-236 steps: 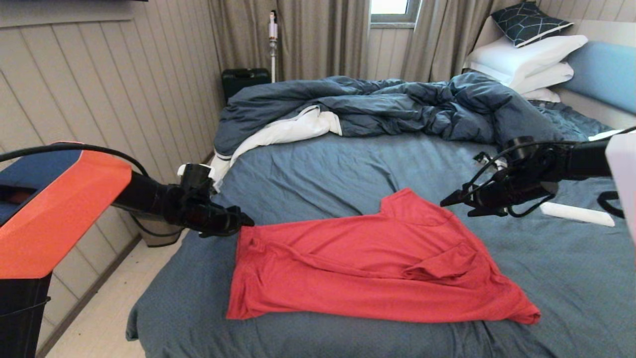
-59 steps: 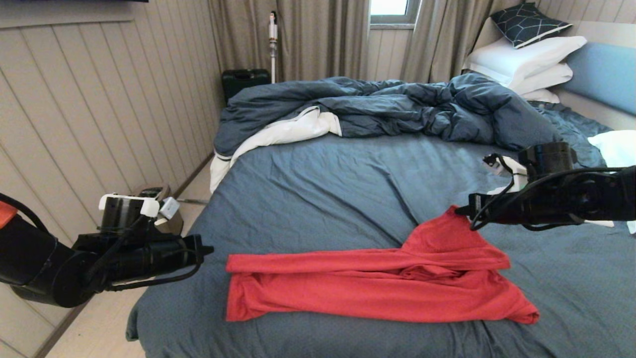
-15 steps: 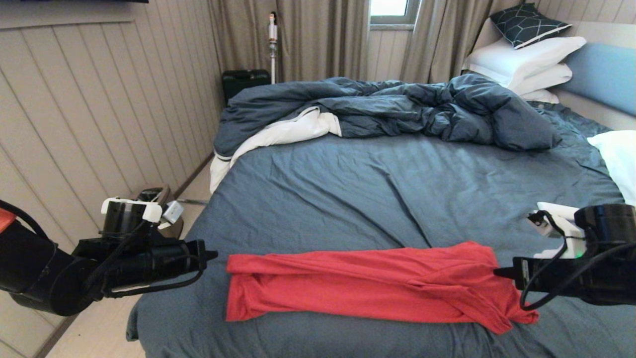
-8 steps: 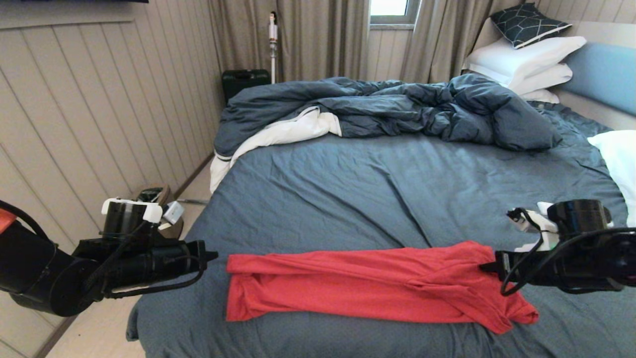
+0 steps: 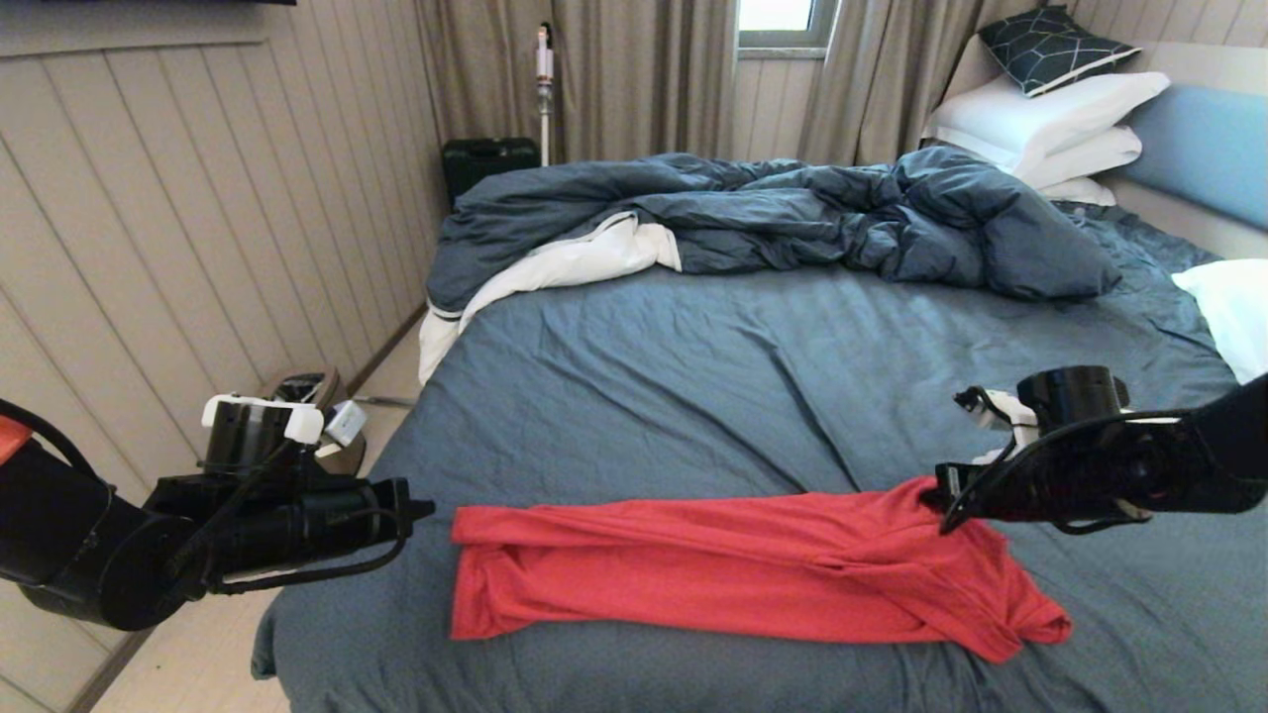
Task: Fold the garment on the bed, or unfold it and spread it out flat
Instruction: Fold the red T-shirt
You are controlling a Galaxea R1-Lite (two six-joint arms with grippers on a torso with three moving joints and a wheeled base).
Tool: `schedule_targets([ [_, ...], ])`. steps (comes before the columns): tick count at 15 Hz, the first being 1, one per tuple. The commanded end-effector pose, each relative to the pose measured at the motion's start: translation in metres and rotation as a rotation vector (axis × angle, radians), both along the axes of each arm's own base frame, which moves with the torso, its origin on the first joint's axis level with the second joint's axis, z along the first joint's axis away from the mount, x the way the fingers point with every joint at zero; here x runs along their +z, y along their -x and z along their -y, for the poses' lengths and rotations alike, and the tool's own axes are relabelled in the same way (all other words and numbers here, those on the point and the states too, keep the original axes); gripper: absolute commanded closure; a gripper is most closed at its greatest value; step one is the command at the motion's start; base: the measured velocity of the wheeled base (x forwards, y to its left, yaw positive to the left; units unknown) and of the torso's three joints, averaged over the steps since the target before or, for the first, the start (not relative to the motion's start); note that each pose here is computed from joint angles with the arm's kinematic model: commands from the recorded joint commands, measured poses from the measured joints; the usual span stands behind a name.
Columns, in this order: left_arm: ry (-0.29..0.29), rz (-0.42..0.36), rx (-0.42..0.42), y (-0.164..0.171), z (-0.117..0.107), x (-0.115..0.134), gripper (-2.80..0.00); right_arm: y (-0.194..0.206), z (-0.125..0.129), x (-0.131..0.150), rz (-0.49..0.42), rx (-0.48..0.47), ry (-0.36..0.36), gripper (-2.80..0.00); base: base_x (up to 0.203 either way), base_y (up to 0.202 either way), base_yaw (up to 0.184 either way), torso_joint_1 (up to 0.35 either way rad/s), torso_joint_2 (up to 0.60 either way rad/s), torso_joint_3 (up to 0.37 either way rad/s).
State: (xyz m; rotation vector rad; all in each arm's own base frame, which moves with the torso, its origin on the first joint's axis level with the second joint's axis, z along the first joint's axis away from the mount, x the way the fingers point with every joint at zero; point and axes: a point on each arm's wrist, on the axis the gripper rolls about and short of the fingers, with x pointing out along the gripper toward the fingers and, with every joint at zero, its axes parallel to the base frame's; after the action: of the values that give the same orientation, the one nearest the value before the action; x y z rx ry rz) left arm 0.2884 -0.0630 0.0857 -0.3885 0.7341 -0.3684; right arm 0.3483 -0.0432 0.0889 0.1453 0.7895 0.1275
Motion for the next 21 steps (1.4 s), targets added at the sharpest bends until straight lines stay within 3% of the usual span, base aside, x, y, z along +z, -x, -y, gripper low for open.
schedule_targets([
  [1, 0.003, -0.001, 0.000, -0.001, 0.000, -0.001, 0.00, -0.017, -0.007, -0.003, -0.013, 0.017, -0.010, 0.00, 0.000, 0.000, 0.000, 0.000, 0.00, 0.000],
  [5, 0.002, -0.005, -0.001, -0.002, 0.000, -0.002, 0.00, -0.035, -0.013, -0.012, -0.026, 0.023, -0.020, 0.00, 0.000, 0.000, 0.000, 0.000, 0.00, 0.000],
  [8, 0.005, -0.001, 0.002, -0.003, 0.001, -0.001, 0.00, -0.037, -0.015, 0.001, -0.016, -0.003, -0.049, 0.00, 0.000, 0.000, 0.000, 0.000, 0.00, 0.000],
  [10, 0.016, 0.041, 0.007, -0.009, 0.001, 0.009, 0.00, -0.030, -0.039, 0.034, 0.019, 0.039, -0.067, 0.00, 0.000, 0.000, 0.000, 0.000, 0.00, 0.000],
  [12, 0.041, 0.080, 0.023, -0.020, 0.006, 0.025, 0.00, -0.022, -0.060, 0.060, -0.016, 0.044, -0.116, 0.00, 0.000, 0.000, 0.000, 0.000, 0.00, 0.000],
  [14, 0.030, 0.083, 0.015, -0.026, 0.020, 0.040, 0.00, -0.010, -0.070, 0.070, -0.052, 0.037, -0.149, 0.00, 0.000, 0.000, 0.000, 0.000, 0.00, 0.000],
  [17, -0.019, 0.058, -0.024, -0.034, 0.057, 0.057, 0.00, 0.000, -0.066, 0.062, -0.095, 0.015, -0.170, 0.00, 0.000, 0.000, 0.000, 0.000, 0.00, 0.000],
  [21, -0.100, -0.018, -0.056, -0.052, 0.097, 0.039, 0.00, 0.013, -0.060, 0.070, -0.077, 0.005, -0.180, 0.00, 0.000, 0.000, 0.000, 0.000, 0.00, 0.000],
])
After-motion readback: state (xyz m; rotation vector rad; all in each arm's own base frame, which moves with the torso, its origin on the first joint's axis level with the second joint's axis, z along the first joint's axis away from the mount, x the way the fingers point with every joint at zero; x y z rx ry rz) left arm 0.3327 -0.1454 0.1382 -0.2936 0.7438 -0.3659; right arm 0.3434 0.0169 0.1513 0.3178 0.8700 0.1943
